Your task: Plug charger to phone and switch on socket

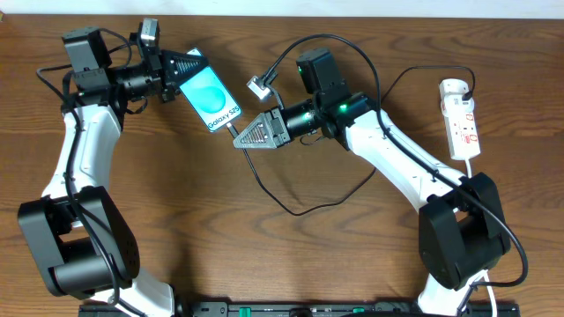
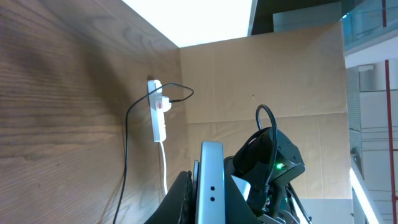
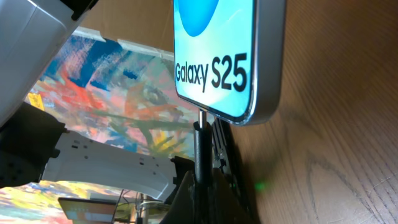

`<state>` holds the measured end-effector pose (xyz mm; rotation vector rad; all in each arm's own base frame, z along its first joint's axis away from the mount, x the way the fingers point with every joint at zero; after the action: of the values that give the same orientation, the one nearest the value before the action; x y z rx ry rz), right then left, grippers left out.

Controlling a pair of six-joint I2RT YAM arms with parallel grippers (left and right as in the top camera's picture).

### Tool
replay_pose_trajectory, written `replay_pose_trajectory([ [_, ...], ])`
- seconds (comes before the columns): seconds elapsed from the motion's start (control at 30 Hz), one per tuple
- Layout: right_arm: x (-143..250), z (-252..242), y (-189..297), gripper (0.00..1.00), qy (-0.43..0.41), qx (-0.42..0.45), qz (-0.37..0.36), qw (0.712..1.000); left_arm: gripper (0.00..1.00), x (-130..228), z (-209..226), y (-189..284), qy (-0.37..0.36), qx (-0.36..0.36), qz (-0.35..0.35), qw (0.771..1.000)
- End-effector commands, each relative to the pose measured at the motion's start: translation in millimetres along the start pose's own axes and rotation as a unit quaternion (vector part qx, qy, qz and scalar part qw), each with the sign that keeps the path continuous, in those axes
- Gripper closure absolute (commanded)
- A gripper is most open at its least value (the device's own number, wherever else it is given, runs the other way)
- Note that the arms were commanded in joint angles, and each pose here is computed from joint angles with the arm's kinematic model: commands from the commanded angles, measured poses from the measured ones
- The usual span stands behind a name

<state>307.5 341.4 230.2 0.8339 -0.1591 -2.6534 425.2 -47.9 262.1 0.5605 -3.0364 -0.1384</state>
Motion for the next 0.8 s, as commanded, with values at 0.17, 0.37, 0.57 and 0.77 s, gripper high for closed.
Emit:
replay_pose_trajectory([
  [0.17, 0.1, 2.1, -1.5, 0.99, -0.001, 0.0, 0.001, 1.0, 0.93, 2.5, -2.3, -0.8, 0.005, 0.009, 0.014, 1.0],
  [0.37, 0.0, 1.6, -1.5, 0.99, -0.004, 0.001, 0.0, 1.0, 0.93, 2.5, -2.3, -0.8, 0.008, 0.008, 0.014, 1.0],
  [0.57, -0.1, 1.7, -1.5, 0.99, -0.004, 0.001, 0.0, 1.0, 0.92, 2.5, -2.3, -0.8, 0.008, 0.008, 0.014, 1.0],
  [0.77, -0.7, 0.4, -1.5, 0.99, -0.01, 0.006, -0.001, 1.0, 0.94, 2.4, -2.3, -0.8, 0.008, 0.008, 0.014, 1.0],
])
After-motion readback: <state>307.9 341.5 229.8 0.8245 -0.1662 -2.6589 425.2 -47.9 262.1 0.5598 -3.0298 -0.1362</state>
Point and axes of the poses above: each gripper's point midway between its finger pads, its own y axis back along the fingers, its own z axis along the line the jaws close on, x = y × z, the point moved 3 cm from there along y, back along the fingers, and after that the axes turned 12 degrees about y, right-handed, at the moved point
